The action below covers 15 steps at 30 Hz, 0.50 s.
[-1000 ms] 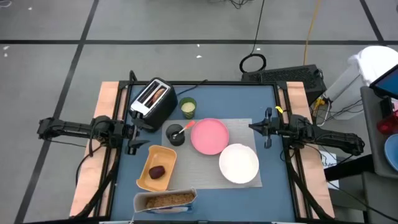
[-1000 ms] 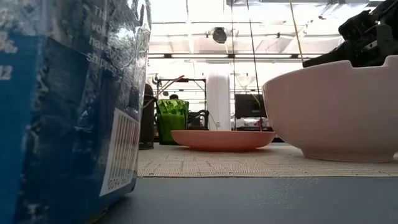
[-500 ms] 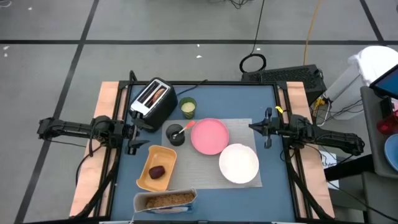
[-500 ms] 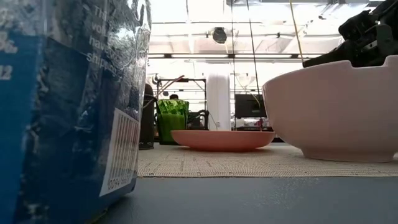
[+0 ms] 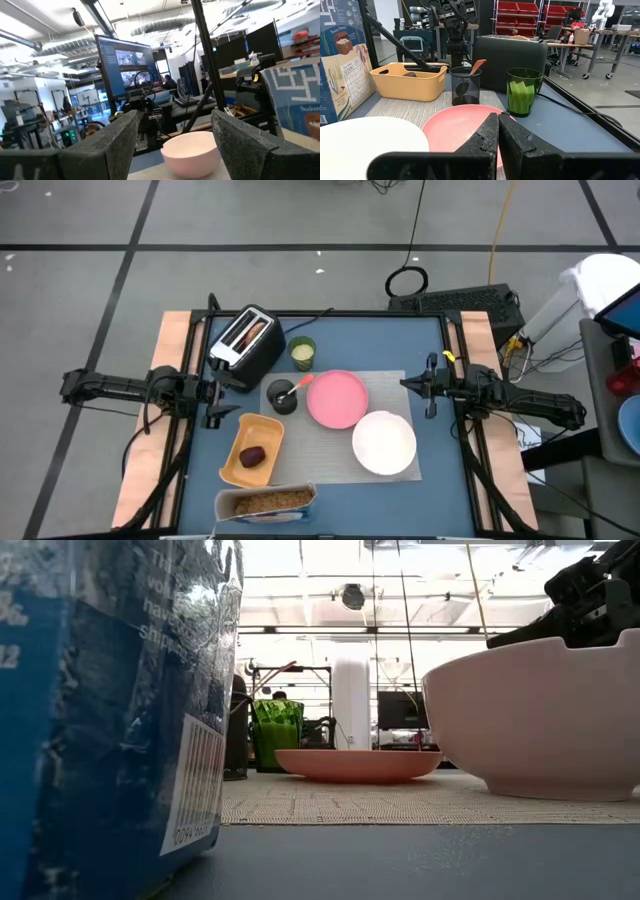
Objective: Arrange a breakfast setting
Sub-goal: Pour the cereal in the bowl
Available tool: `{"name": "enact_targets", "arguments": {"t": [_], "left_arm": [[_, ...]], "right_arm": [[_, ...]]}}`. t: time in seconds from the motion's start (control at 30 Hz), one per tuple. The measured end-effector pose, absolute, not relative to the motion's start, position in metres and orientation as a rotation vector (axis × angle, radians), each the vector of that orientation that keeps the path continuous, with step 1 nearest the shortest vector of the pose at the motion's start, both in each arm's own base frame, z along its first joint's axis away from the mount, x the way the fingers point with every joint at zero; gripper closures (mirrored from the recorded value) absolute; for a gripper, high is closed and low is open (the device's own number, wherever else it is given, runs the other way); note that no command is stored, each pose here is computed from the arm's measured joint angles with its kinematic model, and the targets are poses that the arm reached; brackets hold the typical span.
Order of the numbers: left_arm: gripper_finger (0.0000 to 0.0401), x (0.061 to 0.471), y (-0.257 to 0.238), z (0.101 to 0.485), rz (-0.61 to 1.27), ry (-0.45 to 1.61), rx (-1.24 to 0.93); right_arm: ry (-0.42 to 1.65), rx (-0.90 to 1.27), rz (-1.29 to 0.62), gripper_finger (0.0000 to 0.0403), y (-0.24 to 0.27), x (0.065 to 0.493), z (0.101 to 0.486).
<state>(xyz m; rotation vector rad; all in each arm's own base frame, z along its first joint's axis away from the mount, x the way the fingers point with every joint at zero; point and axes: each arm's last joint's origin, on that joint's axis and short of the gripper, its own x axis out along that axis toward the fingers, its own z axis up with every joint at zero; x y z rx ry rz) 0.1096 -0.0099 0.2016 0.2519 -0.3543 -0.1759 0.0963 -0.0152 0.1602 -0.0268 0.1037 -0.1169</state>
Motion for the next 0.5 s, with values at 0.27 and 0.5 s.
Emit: {"name": "enact_targets", "arguments": {"t": [0.27,0.5], "left_arm": [[0.0144,0.1096,-0.0099,0.2016,-0.177,-0.354,0.245],[0.0144,0.1093,-0.0099,0.2024,-0.175,-0.364,0.25]], "right_arm": [[0.103,-0.027,-0.117,0.0401,-0.0152,0.0963,0.1603],[0.103,-0.027,-0.117,0.0401,-0.0152,0.0963,0.1603]]}}
